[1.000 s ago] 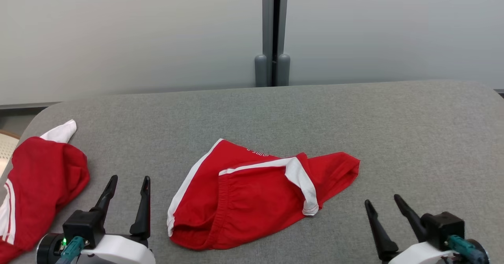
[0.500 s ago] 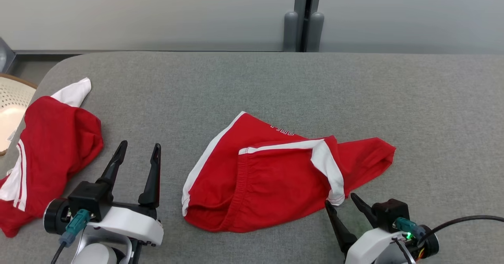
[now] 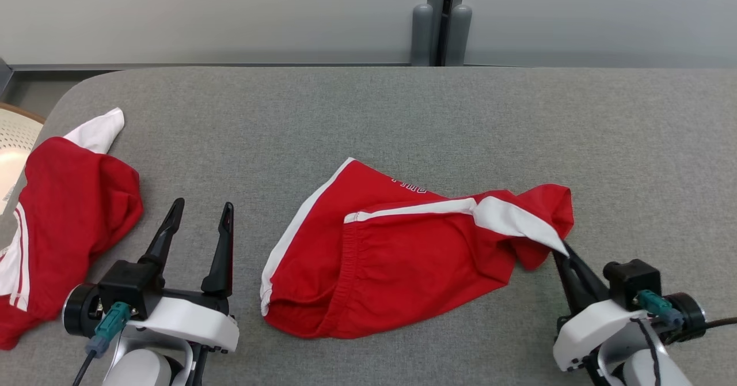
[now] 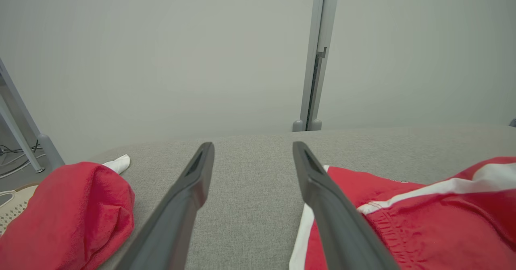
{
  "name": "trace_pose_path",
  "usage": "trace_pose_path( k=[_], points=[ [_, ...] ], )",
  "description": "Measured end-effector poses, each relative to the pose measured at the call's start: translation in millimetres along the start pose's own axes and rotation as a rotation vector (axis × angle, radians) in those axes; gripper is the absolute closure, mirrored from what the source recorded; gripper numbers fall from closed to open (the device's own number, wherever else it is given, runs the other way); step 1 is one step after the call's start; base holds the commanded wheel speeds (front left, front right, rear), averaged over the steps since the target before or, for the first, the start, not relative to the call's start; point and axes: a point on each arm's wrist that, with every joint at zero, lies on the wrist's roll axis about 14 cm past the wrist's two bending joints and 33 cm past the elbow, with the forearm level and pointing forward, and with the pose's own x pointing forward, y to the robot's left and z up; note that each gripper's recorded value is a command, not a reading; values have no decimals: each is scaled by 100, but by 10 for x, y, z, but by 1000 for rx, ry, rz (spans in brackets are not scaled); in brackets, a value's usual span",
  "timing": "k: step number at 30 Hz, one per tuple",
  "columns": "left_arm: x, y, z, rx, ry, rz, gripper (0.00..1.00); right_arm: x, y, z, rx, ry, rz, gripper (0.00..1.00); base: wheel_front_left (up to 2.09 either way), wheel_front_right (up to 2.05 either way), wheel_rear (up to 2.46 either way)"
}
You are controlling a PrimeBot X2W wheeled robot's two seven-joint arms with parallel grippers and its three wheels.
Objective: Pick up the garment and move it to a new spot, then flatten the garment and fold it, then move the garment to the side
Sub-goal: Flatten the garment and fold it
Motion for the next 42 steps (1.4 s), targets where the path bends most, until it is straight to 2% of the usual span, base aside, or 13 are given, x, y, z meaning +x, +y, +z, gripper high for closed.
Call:
trace_pose_path(
  k=[5, 8, 11, 15, 16, 17, 23, 28, 38, 42],
  points=[
    [19, -40, -3, -2, -2, -11, 0, -84, -326, 303, -90, -88, -72, 100, 0, 0, 0],
    [31, -60, -6, -6, -3, -17, 0, -176, -457, 352, -133, -103, -108, 100, 0, 0, 0],
    [39, -80, -28, -8, 4, -25, 0, -275, -522, 152, -163, -39, -126, 100, 0, 0, 0],
    [34, -101, -47, -7, 10, -32, 0, -427, -533, -252, -135, 75, -144, 100, 0, 0, 0],
    [32, -113, -52, -8, 13, -36, 0, -491, -512, -418, -92, 116, -154, 53, 0, 0, 0],
    [31, -123, -53, -8, 13, -39, 0, -502, -486, -465, -68, 124, -157, 0, 0, 0, 0],
    [-34, -131, -69, -6, 23, -41, 0, -541, -417, -383, 45, 52, -182, 0, 0, 0, 0],
    [-120, -118, -71, 0, 30, -34, 0, -620, -247, -135, 103, -52, -146, 0, 0, 0, 0],
    [-306, -89, -55, 13, 35, -15, 0, -880, -261, 588, 52, -255, -127, 0, 0, 0, 0],
    [-361, -117, -59, 14, 43, -24, 0, -936, -240, 710, 38, -275, -121, 0, 0, 0, 0]
  ],
)
